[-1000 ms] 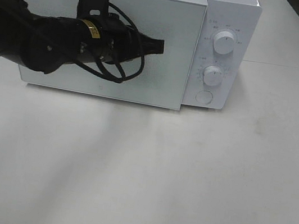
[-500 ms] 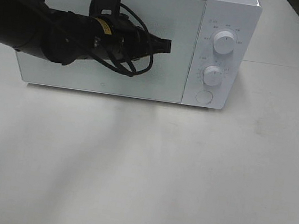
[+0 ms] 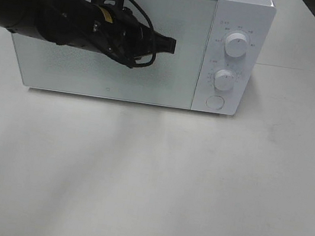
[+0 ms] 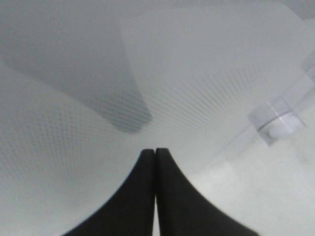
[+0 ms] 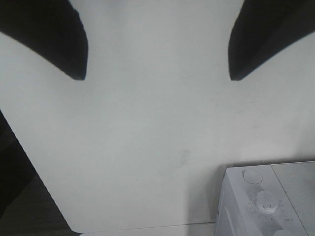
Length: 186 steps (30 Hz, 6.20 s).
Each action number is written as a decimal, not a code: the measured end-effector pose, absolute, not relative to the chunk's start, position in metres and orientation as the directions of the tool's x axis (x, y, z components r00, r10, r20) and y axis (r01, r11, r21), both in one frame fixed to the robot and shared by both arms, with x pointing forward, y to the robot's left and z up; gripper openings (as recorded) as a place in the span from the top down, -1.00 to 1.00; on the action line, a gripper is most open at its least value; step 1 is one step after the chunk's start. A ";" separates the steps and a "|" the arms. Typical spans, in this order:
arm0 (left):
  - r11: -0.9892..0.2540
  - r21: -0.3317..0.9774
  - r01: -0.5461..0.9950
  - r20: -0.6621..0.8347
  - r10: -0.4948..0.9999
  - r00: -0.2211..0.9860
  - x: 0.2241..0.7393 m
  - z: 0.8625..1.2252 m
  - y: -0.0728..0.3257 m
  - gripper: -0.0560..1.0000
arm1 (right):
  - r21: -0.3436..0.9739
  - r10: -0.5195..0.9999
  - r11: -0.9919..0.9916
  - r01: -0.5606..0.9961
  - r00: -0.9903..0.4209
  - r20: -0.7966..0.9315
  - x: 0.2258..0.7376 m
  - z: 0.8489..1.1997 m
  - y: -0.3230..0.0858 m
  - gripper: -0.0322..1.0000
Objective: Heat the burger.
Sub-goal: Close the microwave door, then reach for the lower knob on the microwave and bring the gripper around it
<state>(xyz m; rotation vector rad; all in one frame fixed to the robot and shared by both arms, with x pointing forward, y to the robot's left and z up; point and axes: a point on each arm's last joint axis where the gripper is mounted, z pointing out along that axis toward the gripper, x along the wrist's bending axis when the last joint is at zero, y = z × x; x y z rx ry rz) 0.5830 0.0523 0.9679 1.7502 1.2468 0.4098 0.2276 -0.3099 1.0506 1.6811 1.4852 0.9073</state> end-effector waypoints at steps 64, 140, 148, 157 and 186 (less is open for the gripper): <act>0.080 0.251 0.965 -0.078 0.995 -0.062 0.440 1.070 0.308 -0.98 | 0.862 0.994 -0.091 0.499 0.094 0.050 0.228 1.051 -0.310 -0.52; 0.049 0.902 0.430 -0.036 0.999 -0.038 0.234 1.055 0.297 -0.98 | 0.862 0.994 -0.091 0.499 0.094 0.050 0.228 1.051 -0.310 -0.52; 0.055 0.901 0.430 -0.041 0.998 -0.041 0.234 1.055 0.297 -0.98 | 0.862 0.994 -0.091 0.499 0.094 0.050 0.228 1.051 -0.310 -0.52; 0.055 0.901 0.430 -0.041 0.998 -0.041 0.234 1.055 0.297 -0.98 | 0.862 0.994 -0.091 0.499 0.095 0.050 0.228 1.051 -0.310 -0.52; 0.055 0.901 0.430 -0.041 0.998 -0.041 0.234 1.055 0.297 -0.98 | 0.843 0.999 -0.045 0.537 0.043 0.026 0.330 1.067 -0.300 -0.52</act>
